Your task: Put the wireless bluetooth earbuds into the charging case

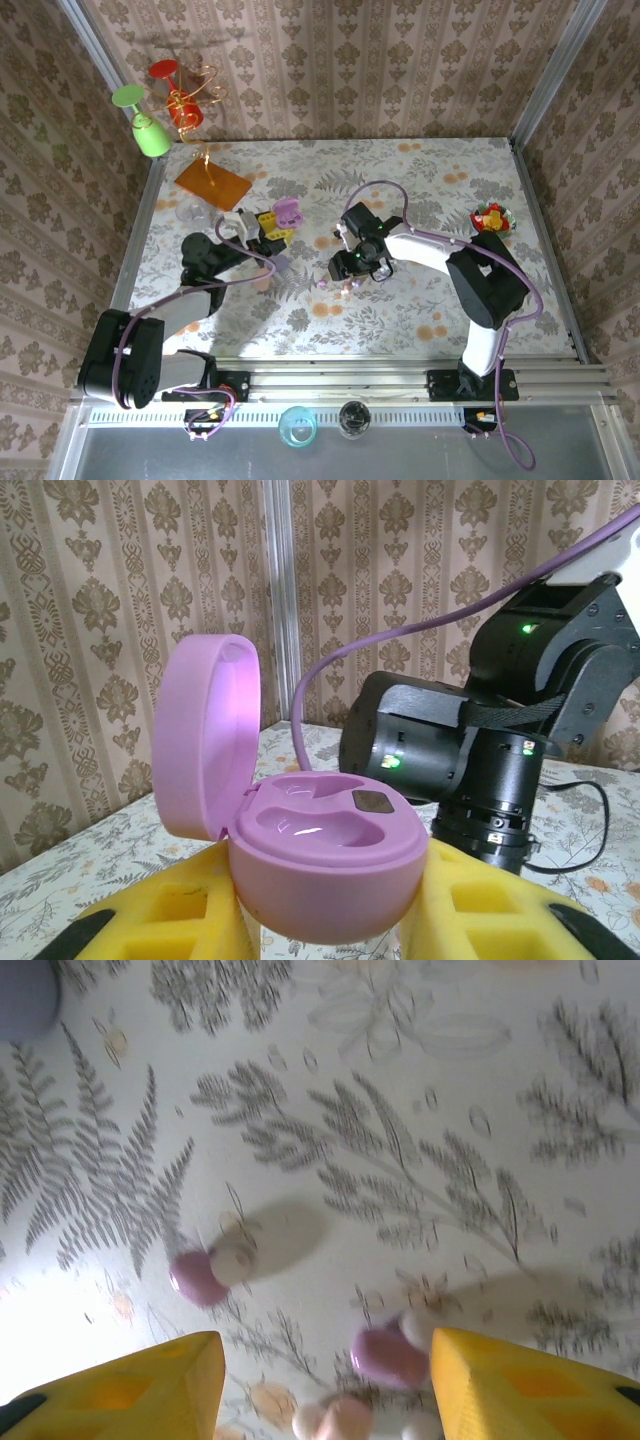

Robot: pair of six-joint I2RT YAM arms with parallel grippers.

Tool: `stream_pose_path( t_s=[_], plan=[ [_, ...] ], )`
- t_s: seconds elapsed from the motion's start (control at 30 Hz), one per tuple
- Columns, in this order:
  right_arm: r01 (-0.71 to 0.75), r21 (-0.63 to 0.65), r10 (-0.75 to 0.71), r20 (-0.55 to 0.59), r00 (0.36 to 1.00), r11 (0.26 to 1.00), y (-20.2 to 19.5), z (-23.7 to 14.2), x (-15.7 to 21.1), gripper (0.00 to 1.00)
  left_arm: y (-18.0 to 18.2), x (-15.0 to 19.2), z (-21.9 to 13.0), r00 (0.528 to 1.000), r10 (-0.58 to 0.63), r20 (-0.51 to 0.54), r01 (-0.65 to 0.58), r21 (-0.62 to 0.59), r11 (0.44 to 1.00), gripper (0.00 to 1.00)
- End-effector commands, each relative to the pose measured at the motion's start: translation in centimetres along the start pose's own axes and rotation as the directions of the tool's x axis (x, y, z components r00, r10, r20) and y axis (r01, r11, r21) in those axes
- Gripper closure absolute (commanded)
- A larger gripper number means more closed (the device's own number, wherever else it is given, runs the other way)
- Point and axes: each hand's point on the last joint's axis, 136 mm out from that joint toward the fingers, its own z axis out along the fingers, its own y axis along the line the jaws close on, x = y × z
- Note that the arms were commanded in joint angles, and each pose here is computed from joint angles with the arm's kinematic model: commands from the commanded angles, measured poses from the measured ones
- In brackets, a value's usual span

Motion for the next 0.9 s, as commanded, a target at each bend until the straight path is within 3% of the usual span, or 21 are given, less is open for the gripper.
stream_pose_path(
  t_s=[0.0,0.17,0.5,0.87],
  plan=[
    [0.033,-0.011,-0.033,-0.025,0.999,0.999,0.1,1.1,-0.9,0.42,-0.2,-0.7,-0.3,0.999,0.048,0.014,-0.048,-0.009,0.999,0.69],
    [0.048,-0.03,-0.049,-0.051,0.998,0.998,0.0,2.3,-1.5,0.42,-0.2,-0.6,-0.5,0.999,0.048,0.004,-0.048,-0.016,0.999,0.69],
    [0.005,-0.073,-0.015,-0.132,0.991,0.997,-0.4,2.1,2.6,0.47,0.0,-0.6,-0.6,0.998,0.059,-0.01,-0.059,-0.036,0.998,0.68],
    [-0.026,-0.047,0.02,-0.124,0.992,0.999,-1.2,1.5,4.5,0.47,0.2,-0.2,-0.4,0.998,0.055,-0.043,-0.056,-0.032,0.998,0.68]
  ],
)
